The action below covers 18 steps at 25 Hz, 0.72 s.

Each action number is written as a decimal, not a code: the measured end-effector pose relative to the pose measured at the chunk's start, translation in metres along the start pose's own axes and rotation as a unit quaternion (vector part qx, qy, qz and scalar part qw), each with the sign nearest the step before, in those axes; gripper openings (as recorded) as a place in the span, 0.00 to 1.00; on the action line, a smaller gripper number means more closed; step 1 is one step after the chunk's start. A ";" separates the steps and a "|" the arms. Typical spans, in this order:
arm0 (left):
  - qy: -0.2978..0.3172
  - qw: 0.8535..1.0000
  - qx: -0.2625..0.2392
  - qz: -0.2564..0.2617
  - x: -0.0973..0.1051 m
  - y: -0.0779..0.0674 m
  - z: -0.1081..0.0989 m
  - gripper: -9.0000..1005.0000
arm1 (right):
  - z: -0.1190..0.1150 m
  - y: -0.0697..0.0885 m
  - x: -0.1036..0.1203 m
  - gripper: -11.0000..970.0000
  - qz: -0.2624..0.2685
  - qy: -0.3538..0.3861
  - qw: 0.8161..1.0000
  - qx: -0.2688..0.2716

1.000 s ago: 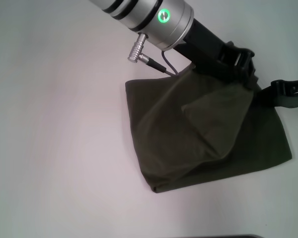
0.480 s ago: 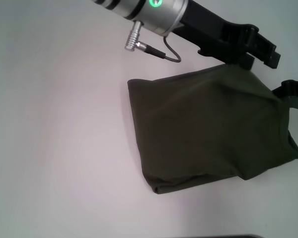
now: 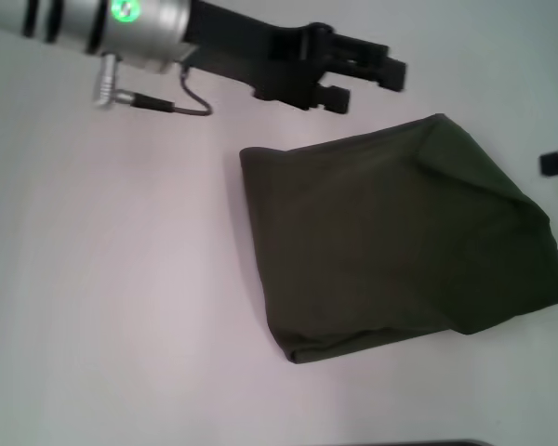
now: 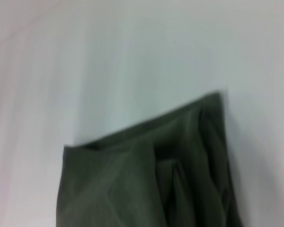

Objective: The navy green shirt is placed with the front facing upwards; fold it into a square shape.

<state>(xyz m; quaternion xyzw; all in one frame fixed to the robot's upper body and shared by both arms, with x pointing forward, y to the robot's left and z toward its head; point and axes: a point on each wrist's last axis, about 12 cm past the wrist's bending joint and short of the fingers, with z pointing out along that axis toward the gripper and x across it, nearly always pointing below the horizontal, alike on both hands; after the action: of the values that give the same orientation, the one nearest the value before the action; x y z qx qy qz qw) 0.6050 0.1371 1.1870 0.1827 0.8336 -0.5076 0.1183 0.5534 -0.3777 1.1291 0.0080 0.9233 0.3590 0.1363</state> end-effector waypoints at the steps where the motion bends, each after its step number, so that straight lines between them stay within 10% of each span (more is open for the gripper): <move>1: -0.010 1.000 0.003 -0.006 0.004 0.005 -0.006 0.82 | -0.007 0.002 -0.002 0.03 -0.002 -0.007 1.000 0.000; 6: -0.031 0.999 0.006 -0.022 0.017 0.018 -0.026 0.86 | -0.035 0.014 -0.014 0.03 -0.015 -0.027 0.999 0.012; 18: -0.003 0.995 -0.056 -0.089 0.053 0.053 -0.036 0.86 | -0.023 0.026 -0.019 0.03 -0.028 -0.012 1.000 0.000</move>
<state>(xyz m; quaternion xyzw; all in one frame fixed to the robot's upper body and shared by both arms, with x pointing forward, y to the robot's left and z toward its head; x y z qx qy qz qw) 0.5790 0.2016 1.1403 0.0998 0.8731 -0.4696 0.0851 0.5640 -0.3756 1.1674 -0.0141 0.9214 0.3552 0.1574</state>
